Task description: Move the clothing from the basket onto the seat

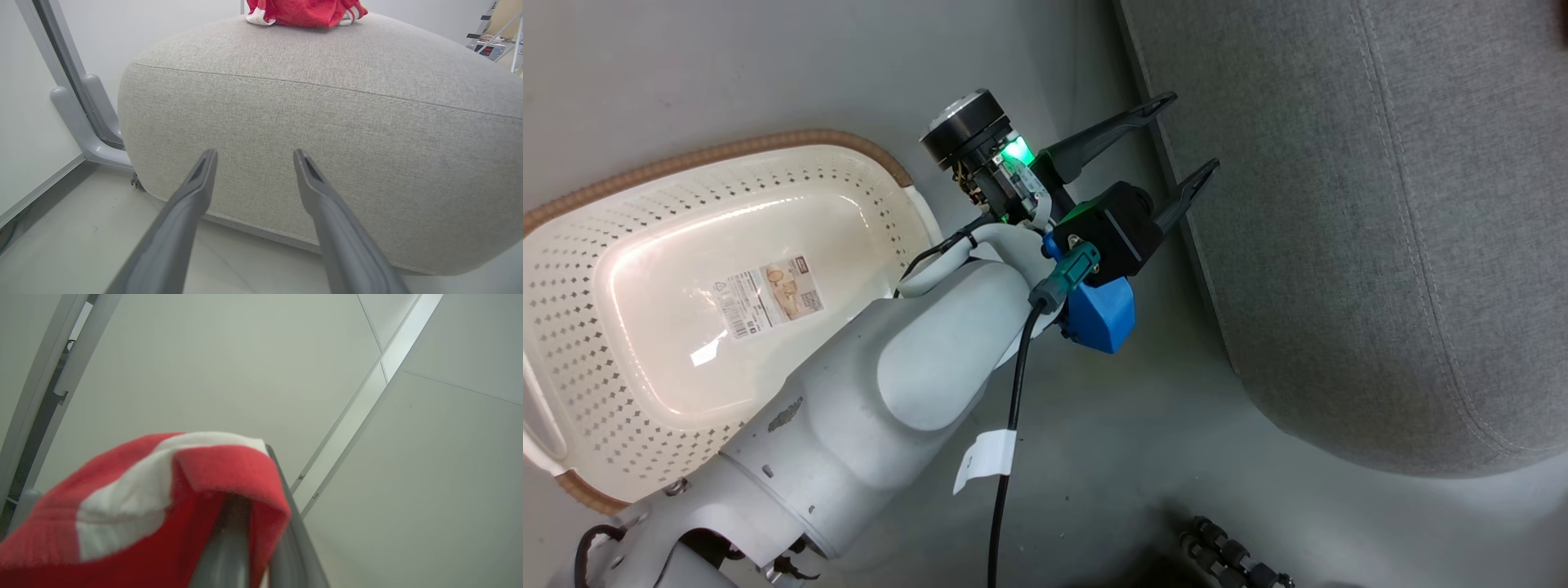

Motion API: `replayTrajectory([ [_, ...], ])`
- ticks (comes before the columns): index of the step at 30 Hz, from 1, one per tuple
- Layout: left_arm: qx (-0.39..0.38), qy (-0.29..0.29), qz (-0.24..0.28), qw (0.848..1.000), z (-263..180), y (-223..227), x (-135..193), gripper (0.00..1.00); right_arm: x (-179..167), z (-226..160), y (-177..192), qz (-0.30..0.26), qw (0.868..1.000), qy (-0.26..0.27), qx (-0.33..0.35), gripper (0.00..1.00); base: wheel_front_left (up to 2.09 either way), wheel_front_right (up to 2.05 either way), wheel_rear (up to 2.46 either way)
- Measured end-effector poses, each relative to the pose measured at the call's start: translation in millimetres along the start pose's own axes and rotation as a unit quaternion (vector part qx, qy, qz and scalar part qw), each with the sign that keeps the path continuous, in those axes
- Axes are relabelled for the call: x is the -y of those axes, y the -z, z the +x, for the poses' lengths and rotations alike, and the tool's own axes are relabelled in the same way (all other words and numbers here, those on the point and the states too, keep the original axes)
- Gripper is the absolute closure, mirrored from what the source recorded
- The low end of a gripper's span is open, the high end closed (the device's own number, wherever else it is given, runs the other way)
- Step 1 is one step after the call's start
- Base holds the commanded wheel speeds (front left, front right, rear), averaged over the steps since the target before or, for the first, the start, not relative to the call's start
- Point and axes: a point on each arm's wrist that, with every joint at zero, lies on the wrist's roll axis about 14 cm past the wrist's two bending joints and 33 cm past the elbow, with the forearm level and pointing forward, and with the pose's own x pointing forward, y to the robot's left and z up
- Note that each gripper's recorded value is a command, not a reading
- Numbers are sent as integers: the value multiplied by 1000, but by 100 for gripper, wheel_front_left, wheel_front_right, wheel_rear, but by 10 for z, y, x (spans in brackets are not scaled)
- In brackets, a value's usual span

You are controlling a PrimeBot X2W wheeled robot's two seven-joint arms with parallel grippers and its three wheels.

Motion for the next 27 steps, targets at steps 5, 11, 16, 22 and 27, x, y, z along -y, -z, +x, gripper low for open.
replayTrajectory([
  [5, -4, 4, -8, 1000, 17, 106, 6, 0, -143, -248, 482, 0, 998, -5, -68, 100, 0, 0, 0],
  [11, -12, 4, -11, 1000, -3, 199, -9, 0, -306, -547, 884, 18, 992, -7, -128, 100, 0, 0, 0],
  [16, -17, 6, -14, 1000, -13, 252, -9, 0, -468, -725, 1099, 28, 986, -17, -163, 100, 0, 0, 0],
  [22, -20, 5, -13, 1000, -28, 271, -17, 0, -566, -821, 1237, 42, 981, -24, -188, 100, 0, 0, 0],
  [27, -16, 1, -3, 1000, -26, 139, -19, 0, -498, -802, 1065, 52, 984, -24, -167, 0, 0, 0, 0],
])
